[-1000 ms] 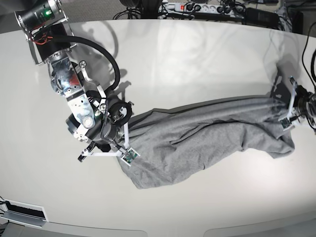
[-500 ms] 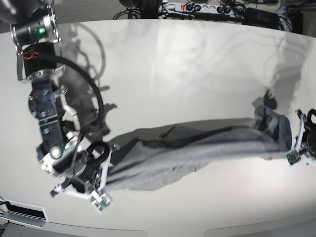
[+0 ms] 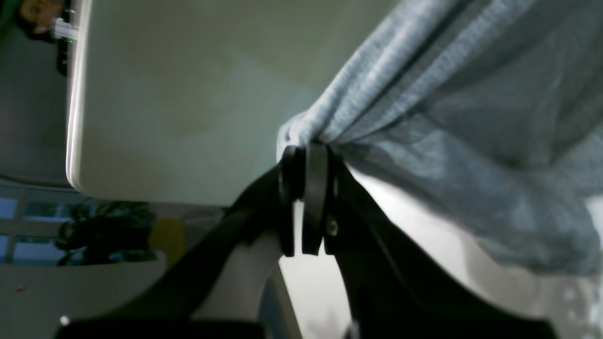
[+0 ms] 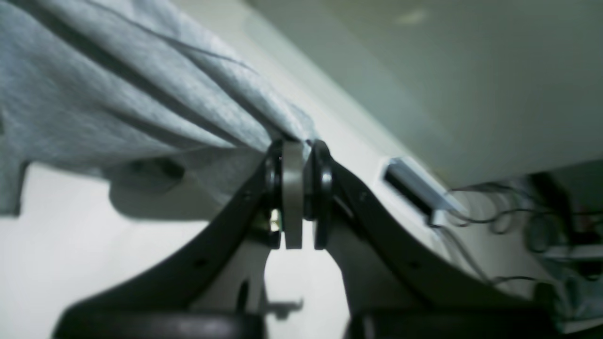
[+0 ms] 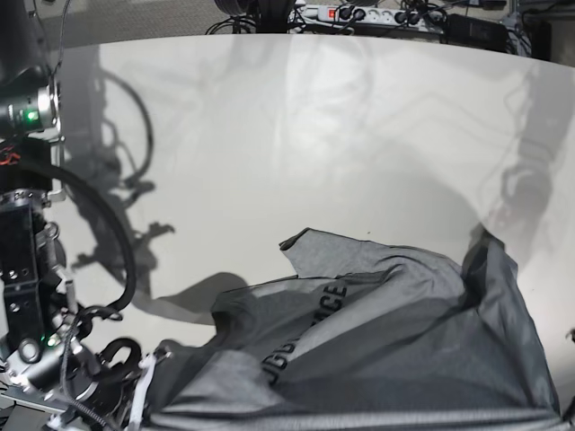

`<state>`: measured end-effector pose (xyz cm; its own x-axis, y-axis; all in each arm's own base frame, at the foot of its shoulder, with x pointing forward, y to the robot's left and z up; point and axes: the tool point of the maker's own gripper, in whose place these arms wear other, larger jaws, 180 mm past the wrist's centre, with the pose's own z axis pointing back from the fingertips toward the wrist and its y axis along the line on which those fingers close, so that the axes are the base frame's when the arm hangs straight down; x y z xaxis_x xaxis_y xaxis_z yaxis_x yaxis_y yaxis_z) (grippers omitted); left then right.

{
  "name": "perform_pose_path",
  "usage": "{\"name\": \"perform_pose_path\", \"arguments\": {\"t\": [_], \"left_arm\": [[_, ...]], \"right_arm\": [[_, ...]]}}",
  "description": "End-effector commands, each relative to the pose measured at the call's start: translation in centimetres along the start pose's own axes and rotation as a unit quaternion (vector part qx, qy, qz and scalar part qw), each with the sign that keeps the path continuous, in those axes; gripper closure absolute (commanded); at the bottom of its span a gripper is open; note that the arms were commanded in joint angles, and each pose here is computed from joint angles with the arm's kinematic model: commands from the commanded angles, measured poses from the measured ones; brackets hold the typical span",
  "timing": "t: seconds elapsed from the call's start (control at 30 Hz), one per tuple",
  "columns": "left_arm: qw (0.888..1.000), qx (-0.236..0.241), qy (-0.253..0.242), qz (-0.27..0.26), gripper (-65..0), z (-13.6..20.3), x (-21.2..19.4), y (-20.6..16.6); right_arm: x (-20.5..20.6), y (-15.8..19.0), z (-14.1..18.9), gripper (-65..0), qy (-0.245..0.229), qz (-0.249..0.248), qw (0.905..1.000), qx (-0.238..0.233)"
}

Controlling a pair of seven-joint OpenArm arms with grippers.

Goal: Layout the t-shirt on the table in an organized manner, then fold the t-shirt properly
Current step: 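Lift the shirt with both grippers and shake it out flat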

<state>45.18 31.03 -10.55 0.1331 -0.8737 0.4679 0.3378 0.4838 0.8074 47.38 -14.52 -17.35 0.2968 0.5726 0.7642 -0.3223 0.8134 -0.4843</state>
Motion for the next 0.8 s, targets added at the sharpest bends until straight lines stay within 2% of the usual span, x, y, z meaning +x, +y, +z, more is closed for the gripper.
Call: {"name": "perform_pose_path", "arguments": {"t": [0.0,0.1,0.2,0.33,0.43,0.53,0.6,0.7,0.77], "left_arm": [[0.998,0.056,-0.010,0.008,0.0,1.3,0.7,4.5],[0.994,0.088,-0.038,0.048,0.0,2.3,2.2,8.6],[0.988,0.114,-0.069,0.078,0.0,3.8,3.8,12.1],[0.985,0.098,-0.103,0.102,0.0,5.4,6.1,14.0],[0.987,0.031,-0.117,0.107,0.0,5.5,7.0,12.1],[0.988,-0.067,-0.101,0.101,0.0,5.1,6.6,8.1],[0.983,-0.118,-0.068,0.122,0.0,4.7,5.2,5.6],[0.963,-0.217,-0.007,0.160,0.0,4.5,2.7,0.2],[0.941,-0.286,0.033,0.179,0.0,4.9,1.0,-3.9]], "right_arm": [[2.8,-3.1,0.9,0.0,-0.037,0.000,0.9985,-0.042],[4.8,-5.4,1.6,0.0,-0.056,0.006,0.9963,-0.065],[6.7,-7.0,2.5,0.0,-0.079,0.008,0.9945,-0.068],[7.9,-9.3,3.8,0.0,-0.089,0.006,0.9933,-0.073],[7.3,-9.5,4.1,0.0,-0.079,0.007,0.9957,-0.049],[5.3,-7.3,4.1,0.0,-0.050,0.021,0.9982,0.024],[3.0,-5.0,4.2,0.0,-0.021,0.036,0.9953,0.088],[-1.2,-1.1,4.5,0.0,0.035,0.054,0.9819,0.178],[-4.2,1.5,5.1,0.0,0.074,0.061,0.9675,0.234]]}}
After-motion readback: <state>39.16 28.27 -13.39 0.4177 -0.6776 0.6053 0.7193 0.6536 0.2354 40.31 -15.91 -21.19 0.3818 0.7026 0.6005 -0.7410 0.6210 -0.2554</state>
